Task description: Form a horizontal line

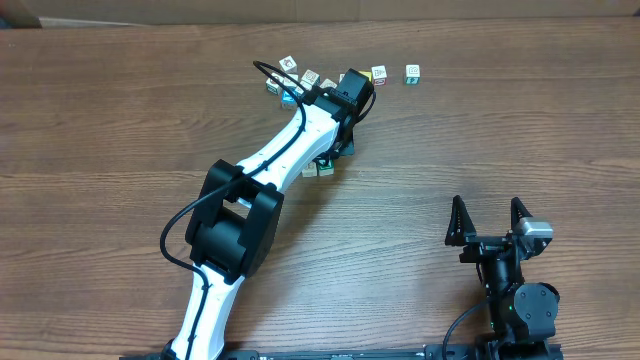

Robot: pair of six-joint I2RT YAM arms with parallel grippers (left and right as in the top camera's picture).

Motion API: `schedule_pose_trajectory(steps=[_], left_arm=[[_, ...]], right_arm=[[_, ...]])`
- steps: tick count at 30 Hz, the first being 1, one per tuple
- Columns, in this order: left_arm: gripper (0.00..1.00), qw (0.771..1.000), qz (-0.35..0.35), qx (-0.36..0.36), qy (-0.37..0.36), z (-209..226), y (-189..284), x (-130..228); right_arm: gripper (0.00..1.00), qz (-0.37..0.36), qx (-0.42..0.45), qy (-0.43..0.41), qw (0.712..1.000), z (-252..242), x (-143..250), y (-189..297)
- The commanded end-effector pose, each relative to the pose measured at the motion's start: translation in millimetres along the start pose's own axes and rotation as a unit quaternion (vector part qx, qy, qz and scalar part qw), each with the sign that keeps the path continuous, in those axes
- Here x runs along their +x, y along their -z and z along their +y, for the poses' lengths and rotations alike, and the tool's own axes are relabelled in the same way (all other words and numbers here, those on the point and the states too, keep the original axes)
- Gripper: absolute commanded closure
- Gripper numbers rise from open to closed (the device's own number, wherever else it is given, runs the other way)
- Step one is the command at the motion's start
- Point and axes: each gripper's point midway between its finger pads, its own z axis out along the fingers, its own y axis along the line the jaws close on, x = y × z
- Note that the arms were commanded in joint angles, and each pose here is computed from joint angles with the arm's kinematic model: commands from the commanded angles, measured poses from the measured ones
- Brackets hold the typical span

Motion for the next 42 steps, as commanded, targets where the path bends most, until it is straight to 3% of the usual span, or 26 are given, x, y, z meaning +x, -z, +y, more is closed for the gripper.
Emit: schedule_pose_trajectory(steps=[1, 11, 21, 31, 42], left_arm=[[0.96, 1.000, -0.029, -0.009, 0.008, 3.5, 11.8, -8.6], [0.96, 0.997, -0.066, 0.034, 0.012, -16.3, 19.0, -29.8], [0.96, 0.990, 0.000, 0.129, -0.052, -53.8, 24.0, -0.2], [0.96, 0.991, 0.031, 0.108, -0.069, -51.9, 24.6, 22.7], [0.96, 0.998, 0.010, 0.046, -0.037, -29.8, 17.2, 17.2]], right_arm=[[0.00, 0.000, 0.001, 0.002, 1.000, -1.2, 3.6, -0.3], [0.00, 0.000, 0.001, 0.002, 1.000, -1.2, 3.6, -0.3], [0.00, 0.000, 0.001, 0.002, 1.000, -1.2, 3.6, -0.3], [0.00, 0.000, 0.001, 0.002, 1.000, -1.2, 3.6, -0.3], [0.00, 0.000, 0.001, 0.002, 1.000, -1.2, 3.6, -0.3]])
